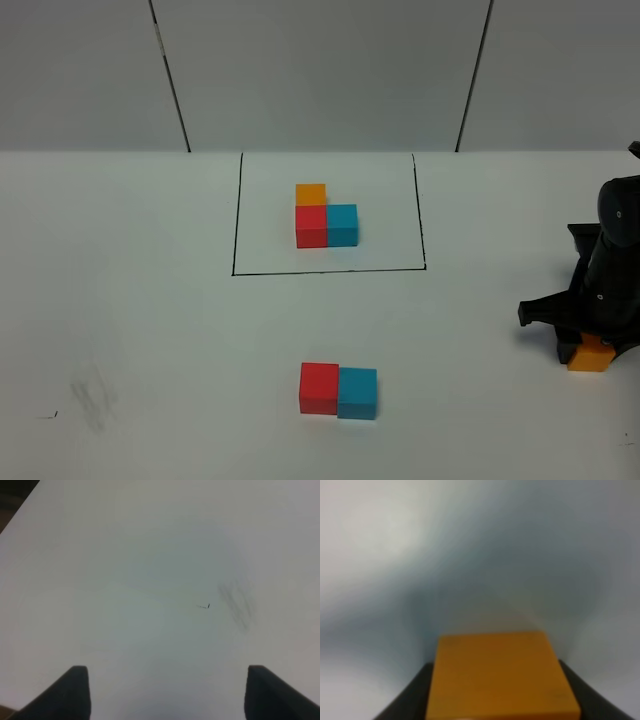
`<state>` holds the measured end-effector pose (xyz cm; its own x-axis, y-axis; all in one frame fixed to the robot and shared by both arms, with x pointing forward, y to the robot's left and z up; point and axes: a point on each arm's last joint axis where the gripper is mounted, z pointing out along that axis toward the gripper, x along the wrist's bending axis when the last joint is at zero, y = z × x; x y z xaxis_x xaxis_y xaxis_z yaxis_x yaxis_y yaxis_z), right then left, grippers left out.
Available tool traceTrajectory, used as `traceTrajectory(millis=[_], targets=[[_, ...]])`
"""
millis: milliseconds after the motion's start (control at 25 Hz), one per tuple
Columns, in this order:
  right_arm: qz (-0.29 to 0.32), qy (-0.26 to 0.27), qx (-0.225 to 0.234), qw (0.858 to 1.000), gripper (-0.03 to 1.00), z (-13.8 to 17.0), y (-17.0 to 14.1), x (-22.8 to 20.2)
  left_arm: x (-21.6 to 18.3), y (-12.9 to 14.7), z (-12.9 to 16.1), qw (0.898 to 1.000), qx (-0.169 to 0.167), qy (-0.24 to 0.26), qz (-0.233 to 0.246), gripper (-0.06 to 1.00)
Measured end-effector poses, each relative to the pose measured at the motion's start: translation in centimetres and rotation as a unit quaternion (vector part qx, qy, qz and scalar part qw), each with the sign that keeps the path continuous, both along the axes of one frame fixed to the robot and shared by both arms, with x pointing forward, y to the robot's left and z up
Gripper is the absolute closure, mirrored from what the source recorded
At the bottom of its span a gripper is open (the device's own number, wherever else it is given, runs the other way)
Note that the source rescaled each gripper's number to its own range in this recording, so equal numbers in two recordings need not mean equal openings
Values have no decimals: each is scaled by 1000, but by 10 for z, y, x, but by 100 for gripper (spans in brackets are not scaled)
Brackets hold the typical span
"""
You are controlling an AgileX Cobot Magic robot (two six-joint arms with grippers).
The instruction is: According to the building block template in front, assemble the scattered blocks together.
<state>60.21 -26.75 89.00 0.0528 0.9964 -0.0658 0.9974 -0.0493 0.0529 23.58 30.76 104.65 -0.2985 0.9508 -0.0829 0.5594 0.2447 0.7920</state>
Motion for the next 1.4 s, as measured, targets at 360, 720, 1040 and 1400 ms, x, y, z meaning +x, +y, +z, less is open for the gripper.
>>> traceTrajectory(millis=[360, 720, 1040, 1400], targets=[[-2, 23, -1, 1000, 94, 2, 0, -5, 0, 0, 0, 1000, 0, 0, 0, 46], [-25, -75, 20, 997, 94, 95, 10, -23, 0, 0, 0, 1000, 0, 0, 0, 46], [10, -122, 42, 992, 94, 149, 46, -52, 0, 0, 0, 1000, 0, 0, 0, 46], [93, -184, 95, 974, 94, 205, 128, -40, 0, 0, 0, 1000, 0, 0, 0, 46]])
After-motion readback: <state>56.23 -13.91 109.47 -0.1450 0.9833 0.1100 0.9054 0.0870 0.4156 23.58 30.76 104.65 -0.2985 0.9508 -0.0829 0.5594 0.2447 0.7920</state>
